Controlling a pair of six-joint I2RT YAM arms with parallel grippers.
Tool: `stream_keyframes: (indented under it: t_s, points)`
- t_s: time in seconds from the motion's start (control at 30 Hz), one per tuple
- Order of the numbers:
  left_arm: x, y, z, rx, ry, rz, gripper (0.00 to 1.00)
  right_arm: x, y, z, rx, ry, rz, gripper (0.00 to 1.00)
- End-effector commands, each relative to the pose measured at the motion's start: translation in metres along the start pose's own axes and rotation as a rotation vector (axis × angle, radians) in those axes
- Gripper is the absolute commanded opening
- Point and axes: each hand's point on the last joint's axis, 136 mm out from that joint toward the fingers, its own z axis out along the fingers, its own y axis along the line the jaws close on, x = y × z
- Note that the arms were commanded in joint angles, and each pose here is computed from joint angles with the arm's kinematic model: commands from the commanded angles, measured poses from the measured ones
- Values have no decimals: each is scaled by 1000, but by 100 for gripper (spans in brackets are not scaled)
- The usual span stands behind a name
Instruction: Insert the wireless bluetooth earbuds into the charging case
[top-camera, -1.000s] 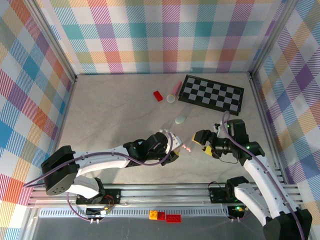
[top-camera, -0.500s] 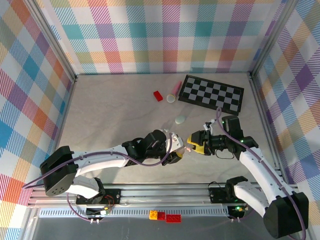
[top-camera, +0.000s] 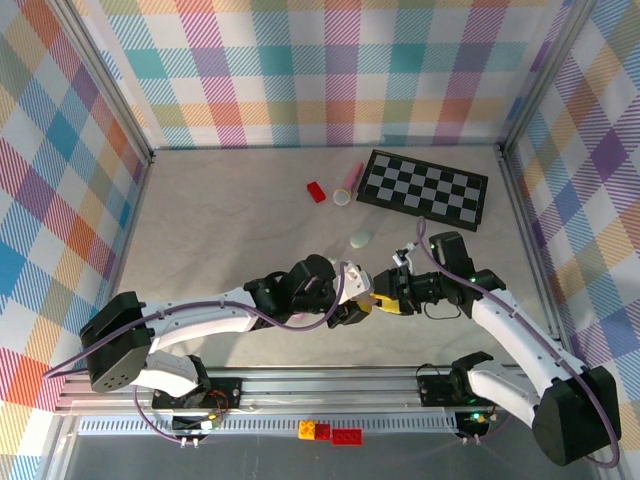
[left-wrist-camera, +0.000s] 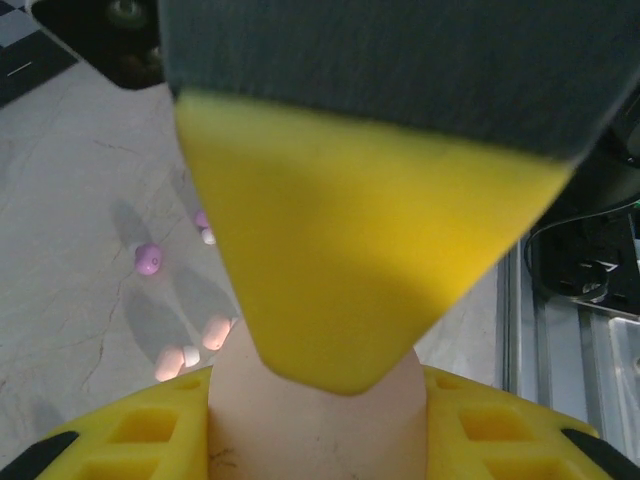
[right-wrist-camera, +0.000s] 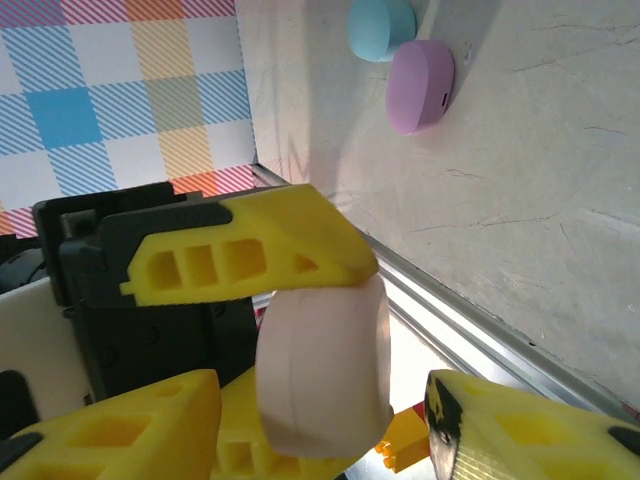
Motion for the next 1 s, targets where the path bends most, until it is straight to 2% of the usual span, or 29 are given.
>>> stream_keyframes:
  t_s: [0.0,0.4,0.6,0.73,0.83,0.9,0.97]
  points:
    - [-28,0,-5,20,-76,23,31,3,8,2,-30,29,-44,51]
    - [-33,0,0,28,-86,20,31,6,11,2,-45,48,-48,35]
    - [-39,6,-1,3,-111,7,36,0,17,-2,-37,17,-66,23]
    - [-52,16,-11,-1,-196,-78,52,-10,29,-6,-59,-37,-84,18]
    - [-63,30,-25,-18,-292,-151,82,-24,42,-11,-105,-88,-78,17]
    - [-73,41,-37,-48,-360,-176,96,-35,51,-17,-140,-124,-73,16]
    - [-83,52,-50,-90,-432,-187,97,-45,61,-23,-172,-156,-78,14]
